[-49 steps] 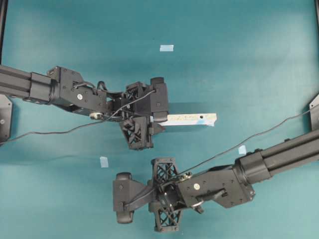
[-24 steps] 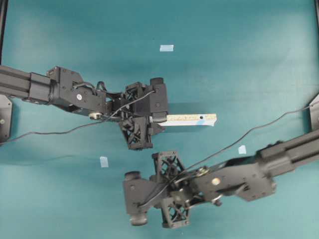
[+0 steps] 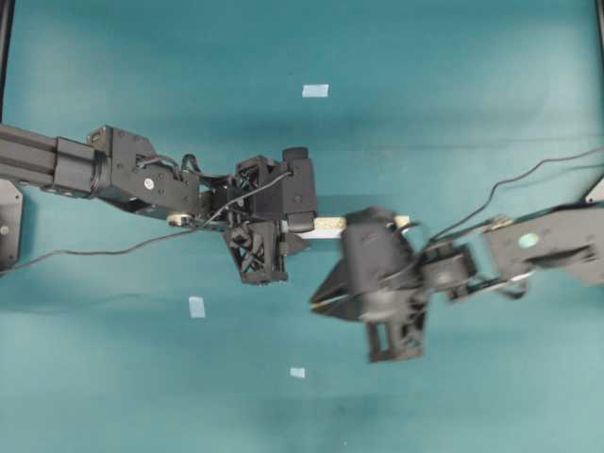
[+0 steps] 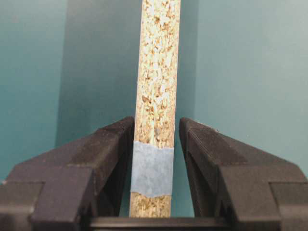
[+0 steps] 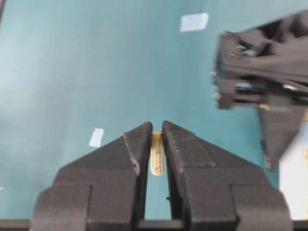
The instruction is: Move the wooden board into place and insert the rod into its hole.
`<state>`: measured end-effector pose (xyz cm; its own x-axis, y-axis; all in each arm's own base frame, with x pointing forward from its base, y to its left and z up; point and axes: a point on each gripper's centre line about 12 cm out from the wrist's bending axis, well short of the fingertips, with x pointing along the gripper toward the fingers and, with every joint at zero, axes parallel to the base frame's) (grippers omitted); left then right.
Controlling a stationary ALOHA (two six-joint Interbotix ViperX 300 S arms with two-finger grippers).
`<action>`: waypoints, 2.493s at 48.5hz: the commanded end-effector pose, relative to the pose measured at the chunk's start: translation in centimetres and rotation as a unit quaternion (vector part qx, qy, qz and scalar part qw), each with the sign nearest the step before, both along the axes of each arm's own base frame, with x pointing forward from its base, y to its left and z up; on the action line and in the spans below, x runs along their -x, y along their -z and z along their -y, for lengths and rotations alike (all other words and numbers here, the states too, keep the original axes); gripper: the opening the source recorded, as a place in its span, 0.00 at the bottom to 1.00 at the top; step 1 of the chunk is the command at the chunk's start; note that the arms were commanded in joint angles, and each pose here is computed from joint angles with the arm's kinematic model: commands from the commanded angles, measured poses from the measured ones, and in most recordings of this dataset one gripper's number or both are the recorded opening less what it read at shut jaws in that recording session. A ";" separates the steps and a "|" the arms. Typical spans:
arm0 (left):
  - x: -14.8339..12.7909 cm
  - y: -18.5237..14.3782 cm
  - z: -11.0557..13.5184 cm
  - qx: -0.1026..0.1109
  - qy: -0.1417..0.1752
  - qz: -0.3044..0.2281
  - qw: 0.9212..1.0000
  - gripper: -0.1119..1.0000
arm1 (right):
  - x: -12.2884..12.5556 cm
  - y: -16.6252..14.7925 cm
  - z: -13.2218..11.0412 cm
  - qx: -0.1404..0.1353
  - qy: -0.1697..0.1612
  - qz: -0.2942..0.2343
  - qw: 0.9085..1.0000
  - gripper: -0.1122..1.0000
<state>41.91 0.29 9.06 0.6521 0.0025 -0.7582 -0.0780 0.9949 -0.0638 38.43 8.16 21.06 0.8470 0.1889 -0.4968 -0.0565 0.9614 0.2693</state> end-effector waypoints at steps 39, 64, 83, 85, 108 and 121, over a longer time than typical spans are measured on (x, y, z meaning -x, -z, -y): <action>-0.6 -1.7 0.2 0.002 -0.001 0.026 1.000 0.47 | 8.6 -1.6 8.3 0.014 0.061 0.169 0.984 0.21; -0.3 -1.0 0.2 0.002 0.000 0.017 1.000 0.44 | 9.3 2.8 9.7 0.029 0.062 0.215 0.974 0.21; 0.0 -0.3 0.2 0.002 0.001 0.008 1.000 0.32 | 9.7 5.8 10.0 0.025 0.065 0.247 0.966 0.21; 0.0 -0.2 0.2 0.002 0.000 0.006 1.000 0.32 | 9.6 5.8 10.0 0.025 0.065 0.251 0.966 0.21; -0.3 0.6 0.1 0.003 -0.004 -0.002 1.000 0.32 | 9.8 6.1 9.9 0.020 0.064 0.262 0.963 0.21; -0.2 0.7 -0.2 0.003 -0.007 -0.003 1.000 0.32 | 9.5 7.4 9.6 0.015 0.057 0.251 0.966 0.21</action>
